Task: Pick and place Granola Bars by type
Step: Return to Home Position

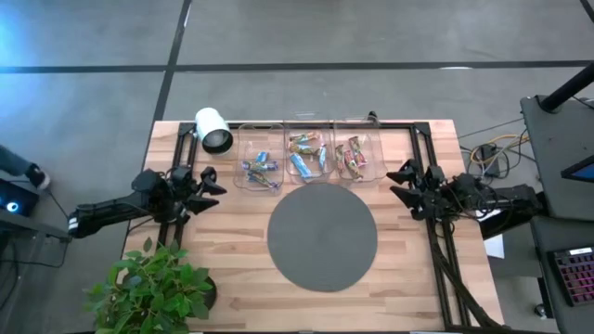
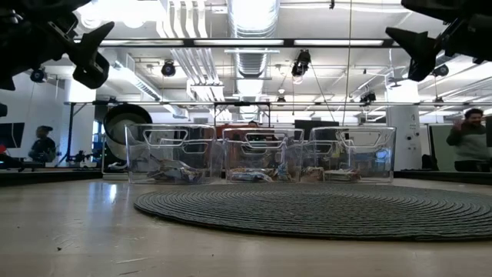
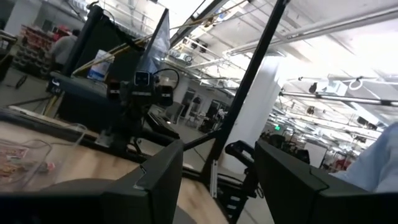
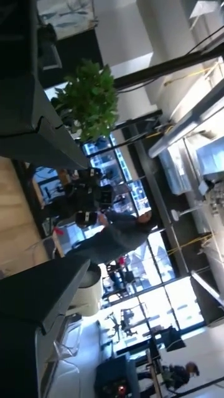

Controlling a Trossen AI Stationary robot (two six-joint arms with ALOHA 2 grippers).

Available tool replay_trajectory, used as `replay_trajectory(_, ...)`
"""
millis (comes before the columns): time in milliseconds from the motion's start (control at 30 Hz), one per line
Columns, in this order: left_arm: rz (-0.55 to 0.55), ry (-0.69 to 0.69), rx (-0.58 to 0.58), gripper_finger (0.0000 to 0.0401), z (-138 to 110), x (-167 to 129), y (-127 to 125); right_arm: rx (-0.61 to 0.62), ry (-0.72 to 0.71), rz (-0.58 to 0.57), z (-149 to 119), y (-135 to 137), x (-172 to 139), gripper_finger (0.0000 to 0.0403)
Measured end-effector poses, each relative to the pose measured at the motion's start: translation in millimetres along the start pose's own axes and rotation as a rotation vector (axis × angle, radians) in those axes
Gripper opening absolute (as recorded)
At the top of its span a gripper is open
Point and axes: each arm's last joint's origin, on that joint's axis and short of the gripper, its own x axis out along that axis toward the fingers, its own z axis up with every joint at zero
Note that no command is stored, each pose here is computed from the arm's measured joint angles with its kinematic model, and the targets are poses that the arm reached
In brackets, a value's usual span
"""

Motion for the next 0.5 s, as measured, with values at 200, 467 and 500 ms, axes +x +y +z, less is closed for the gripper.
replay_trajectory(200,-0.001,-0.001,-0.012,0.0183,0.1,0.0,-0.1,-0.004,0.029,-0.009,-3.0,-0.8,1.0,0.0226)
replay_trajectory(467,-0.002,-0.001,-0.014,0.0183,0.1,0.1,-0.1,-0.002,0.031,-0.008,-3.2,-0.8,1.2,0.0226)
replay_trajectory(500,0.002,0.006,-0.018,0.0183,-0.6,0.2,0.4,-0.003,0.032,-0.008,-3.2,-0.8,1.2,0.0226)
